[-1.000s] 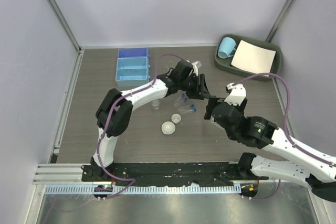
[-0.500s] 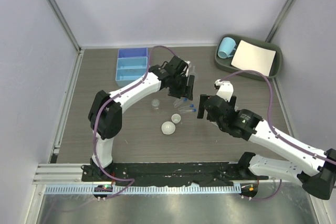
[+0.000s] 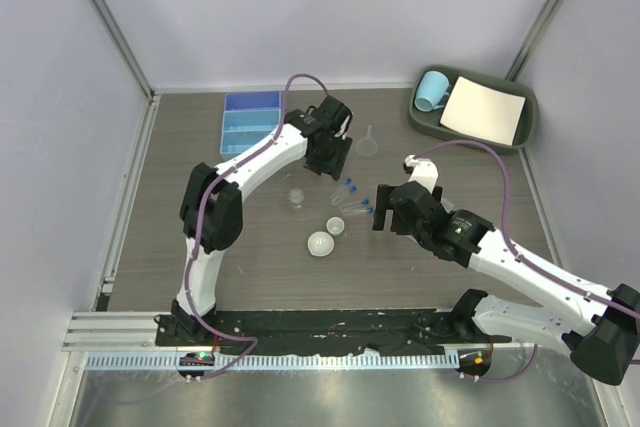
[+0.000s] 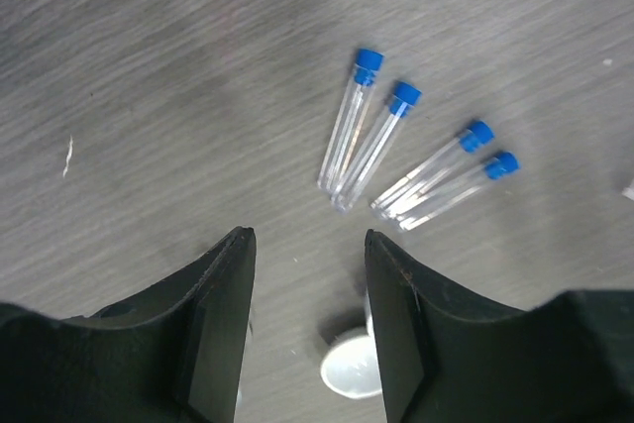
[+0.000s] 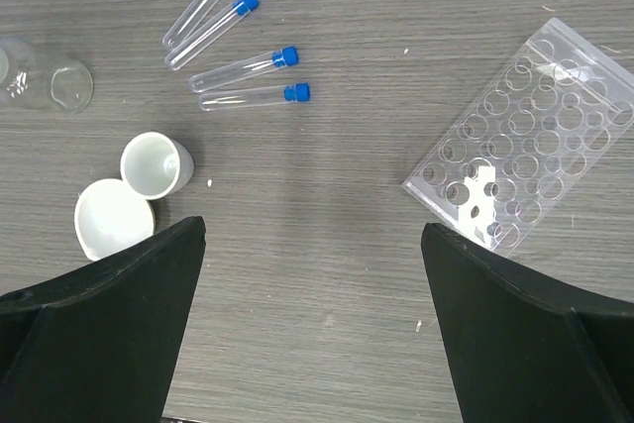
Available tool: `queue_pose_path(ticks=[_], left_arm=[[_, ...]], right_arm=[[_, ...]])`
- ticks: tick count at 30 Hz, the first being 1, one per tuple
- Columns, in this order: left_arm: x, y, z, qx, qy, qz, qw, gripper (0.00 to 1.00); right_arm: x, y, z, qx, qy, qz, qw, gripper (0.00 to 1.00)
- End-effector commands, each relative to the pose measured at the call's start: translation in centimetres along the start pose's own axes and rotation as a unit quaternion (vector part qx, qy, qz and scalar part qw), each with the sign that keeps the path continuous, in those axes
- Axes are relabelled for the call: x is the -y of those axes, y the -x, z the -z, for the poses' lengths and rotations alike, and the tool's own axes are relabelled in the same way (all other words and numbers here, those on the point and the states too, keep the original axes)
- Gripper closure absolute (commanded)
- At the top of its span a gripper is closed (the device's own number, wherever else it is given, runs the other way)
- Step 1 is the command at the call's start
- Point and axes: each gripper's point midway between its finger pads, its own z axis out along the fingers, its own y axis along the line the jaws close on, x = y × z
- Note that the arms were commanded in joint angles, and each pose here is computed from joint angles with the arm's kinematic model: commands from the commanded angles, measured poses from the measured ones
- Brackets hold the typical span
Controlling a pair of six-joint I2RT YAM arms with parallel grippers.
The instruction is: Organize the chemistry lab equipment
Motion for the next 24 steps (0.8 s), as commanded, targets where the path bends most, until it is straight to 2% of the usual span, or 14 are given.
queue_pose_path(ticks=[1,9,24], left_arm=[[-0.9,0.8,-1.6,-0.004,0.018,-0.051,0.999,0.48],[-1.6,0.8,-4.8,-0.011,0.027,-0.104,0.994,0.45],[-0.1,0.1,-7.1,-0.018,-0.027,-0.119,0.992,0.44]], right_arm=[[-0.5,0.4,0.0,0.014,0.021,0.0,1.0,0.04],[-0.5,-0.3,0.0,0.013,0.036,0.002,0.999,0.04],[-0.2,-1.8,-0.9,-0.002,0.036,0.01,0.999,0.04]])
